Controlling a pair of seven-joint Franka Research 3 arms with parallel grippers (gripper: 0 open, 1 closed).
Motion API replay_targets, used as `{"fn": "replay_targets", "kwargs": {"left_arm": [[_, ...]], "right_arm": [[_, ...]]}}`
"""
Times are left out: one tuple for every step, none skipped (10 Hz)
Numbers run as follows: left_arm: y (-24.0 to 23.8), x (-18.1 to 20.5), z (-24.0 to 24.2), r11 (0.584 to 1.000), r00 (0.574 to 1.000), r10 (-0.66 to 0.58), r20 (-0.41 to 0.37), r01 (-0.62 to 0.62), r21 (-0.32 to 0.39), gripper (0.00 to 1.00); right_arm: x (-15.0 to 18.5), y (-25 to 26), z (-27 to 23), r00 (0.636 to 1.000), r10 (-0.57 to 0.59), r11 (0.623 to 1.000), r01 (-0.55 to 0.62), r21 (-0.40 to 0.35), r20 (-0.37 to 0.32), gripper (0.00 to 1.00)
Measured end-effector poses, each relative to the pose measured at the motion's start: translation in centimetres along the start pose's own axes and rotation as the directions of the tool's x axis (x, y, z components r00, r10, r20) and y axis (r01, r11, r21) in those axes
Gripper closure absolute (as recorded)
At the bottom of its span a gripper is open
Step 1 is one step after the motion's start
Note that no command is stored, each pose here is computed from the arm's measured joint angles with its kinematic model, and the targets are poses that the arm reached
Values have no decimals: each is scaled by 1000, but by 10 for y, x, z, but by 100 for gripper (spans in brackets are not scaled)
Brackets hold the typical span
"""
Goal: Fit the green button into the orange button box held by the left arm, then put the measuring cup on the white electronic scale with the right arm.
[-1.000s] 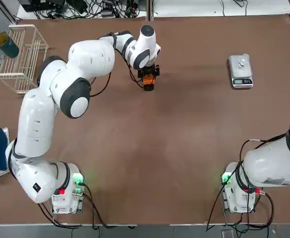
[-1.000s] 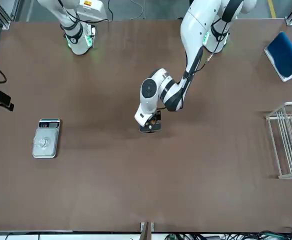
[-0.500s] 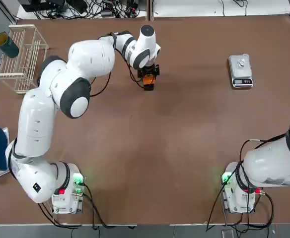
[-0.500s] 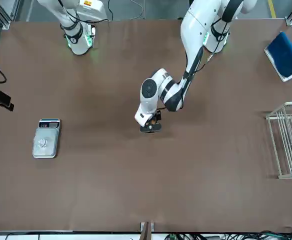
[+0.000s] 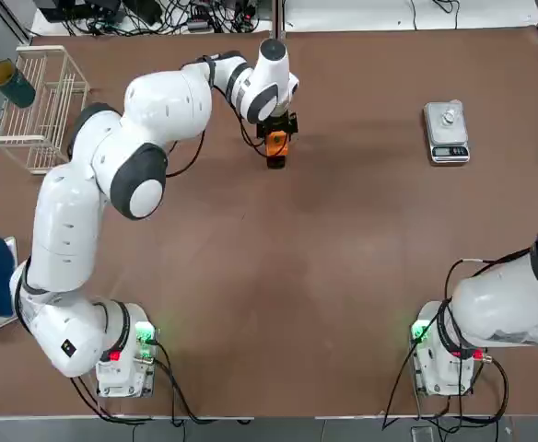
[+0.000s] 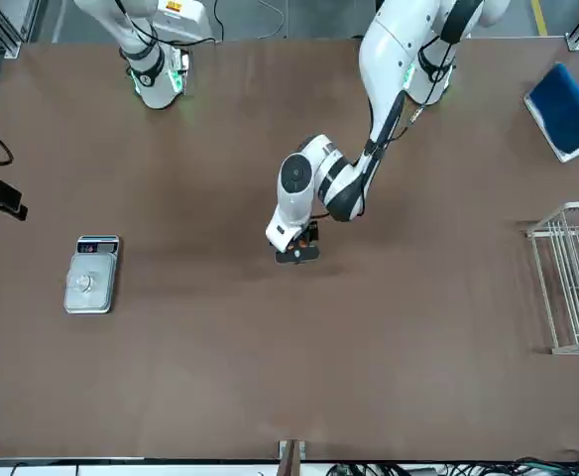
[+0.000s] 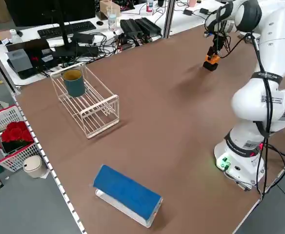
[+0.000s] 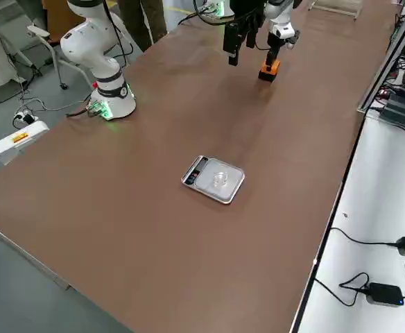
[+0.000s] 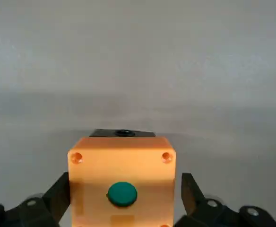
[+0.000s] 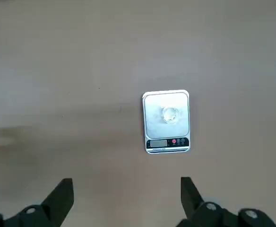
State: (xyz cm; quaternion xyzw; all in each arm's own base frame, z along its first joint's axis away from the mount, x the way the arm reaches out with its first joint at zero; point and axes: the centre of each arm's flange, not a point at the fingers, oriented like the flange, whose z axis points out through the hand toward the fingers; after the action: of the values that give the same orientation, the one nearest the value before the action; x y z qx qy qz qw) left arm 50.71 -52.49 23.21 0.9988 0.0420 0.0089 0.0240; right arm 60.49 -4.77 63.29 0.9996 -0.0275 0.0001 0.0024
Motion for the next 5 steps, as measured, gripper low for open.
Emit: {"fn": "replay_targets", "kwargs": {"left_arm": [[0,0,0,1000,1000,0,-1,0,-1,0],[0,1,-1,1000,1000,-1,-2,1,-2,0],[1,1,-3,1000,1000,-1,-4,1,-4,0],[1,1,-4,1000,1000,-1,-5,1,-5,0],[1,1,-5,1000,1000,-1,-6,1,-6,0]], "right_arm": [[0,0,0,1000,0,1000,0,0,0,0],[0,0,0,1000,0,1000,0,0,0,0],[0,0,0,1000,0,1000,0,0,-1,0],[0,0,0,1000,0,1000,0,0,-1,0],[0,0,0,1000,0,1000,0,0,-2,0]]}}
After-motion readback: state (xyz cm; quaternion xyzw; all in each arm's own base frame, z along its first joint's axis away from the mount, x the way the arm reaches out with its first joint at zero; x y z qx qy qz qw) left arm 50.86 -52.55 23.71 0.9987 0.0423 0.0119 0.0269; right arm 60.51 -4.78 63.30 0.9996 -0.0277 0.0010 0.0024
